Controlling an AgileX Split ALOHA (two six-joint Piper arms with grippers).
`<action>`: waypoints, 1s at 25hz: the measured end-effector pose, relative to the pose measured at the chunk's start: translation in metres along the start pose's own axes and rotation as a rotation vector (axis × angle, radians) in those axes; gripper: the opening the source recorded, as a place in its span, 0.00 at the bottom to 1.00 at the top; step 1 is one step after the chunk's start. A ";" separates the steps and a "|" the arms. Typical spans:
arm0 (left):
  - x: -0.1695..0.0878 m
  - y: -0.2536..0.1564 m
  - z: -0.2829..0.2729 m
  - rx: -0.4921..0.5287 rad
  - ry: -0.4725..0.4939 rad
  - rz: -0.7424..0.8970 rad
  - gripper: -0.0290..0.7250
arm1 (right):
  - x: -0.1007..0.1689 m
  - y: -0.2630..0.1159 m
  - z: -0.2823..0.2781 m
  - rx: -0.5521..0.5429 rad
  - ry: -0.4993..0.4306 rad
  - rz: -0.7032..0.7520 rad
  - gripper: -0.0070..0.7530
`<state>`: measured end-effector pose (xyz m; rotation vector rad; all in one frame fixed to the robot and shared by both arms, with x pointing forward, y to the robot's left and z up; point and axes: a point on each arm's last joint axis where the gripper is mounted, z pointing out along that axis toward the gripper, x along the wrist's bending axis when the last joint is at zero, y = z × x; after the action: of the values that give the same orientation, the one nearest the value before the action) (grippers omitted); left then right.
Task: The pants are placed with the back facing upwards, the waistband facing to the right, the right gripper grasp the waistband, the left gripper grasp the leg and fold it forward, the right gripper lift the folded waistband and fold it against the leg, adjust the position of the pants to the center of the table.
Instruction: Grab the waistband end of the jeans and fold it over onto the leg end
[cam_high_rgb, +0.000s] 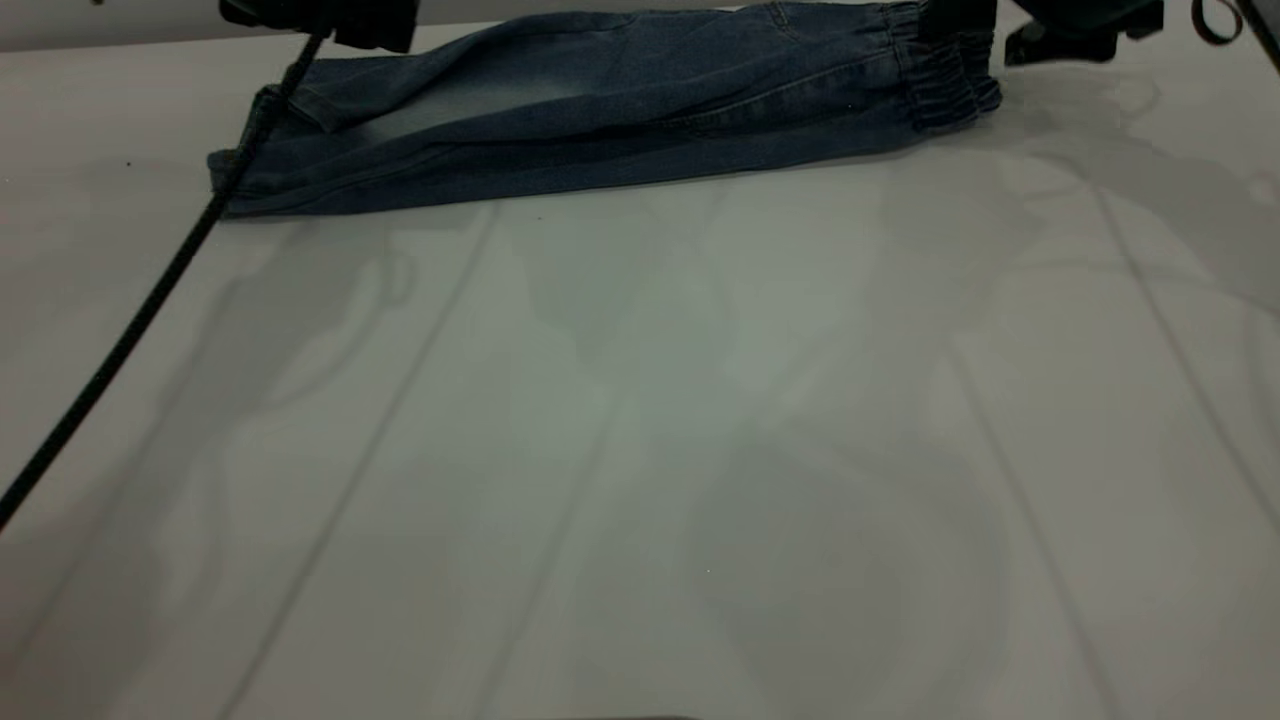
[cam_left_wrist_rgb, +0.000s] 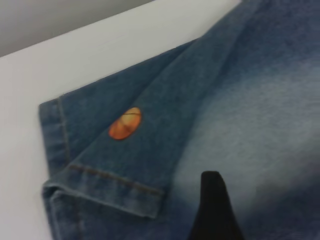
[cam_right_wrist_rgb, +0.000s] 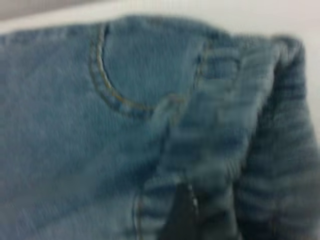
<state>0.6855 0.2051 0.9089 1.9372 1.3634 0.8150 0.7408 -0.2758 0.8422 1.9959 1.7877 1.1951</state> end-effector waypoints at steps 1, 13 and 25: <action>-0.002 0.000 0.000 0.000 -0.003 0.002 0.66 | 0.001 0.002 0.000 -0.007 0.001 -0.004 0.75; -0.017 0.001 0.000 -0.002 -0.029 0.023 0.65 | -0.001 0.001 0.003 -0.012 0.000 -0.030 0.79; -0.028 0.003 0.000 -0.005 -0.048 0.023 0.65 | -0.007 -0.021 0.022 0.040 0.064 0.052 0.65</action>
<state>0.6788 0.1778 0.9075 1.9599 1.3119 0.7765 0.7411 -0.2691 0.8118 2.0604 1.8139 1.2618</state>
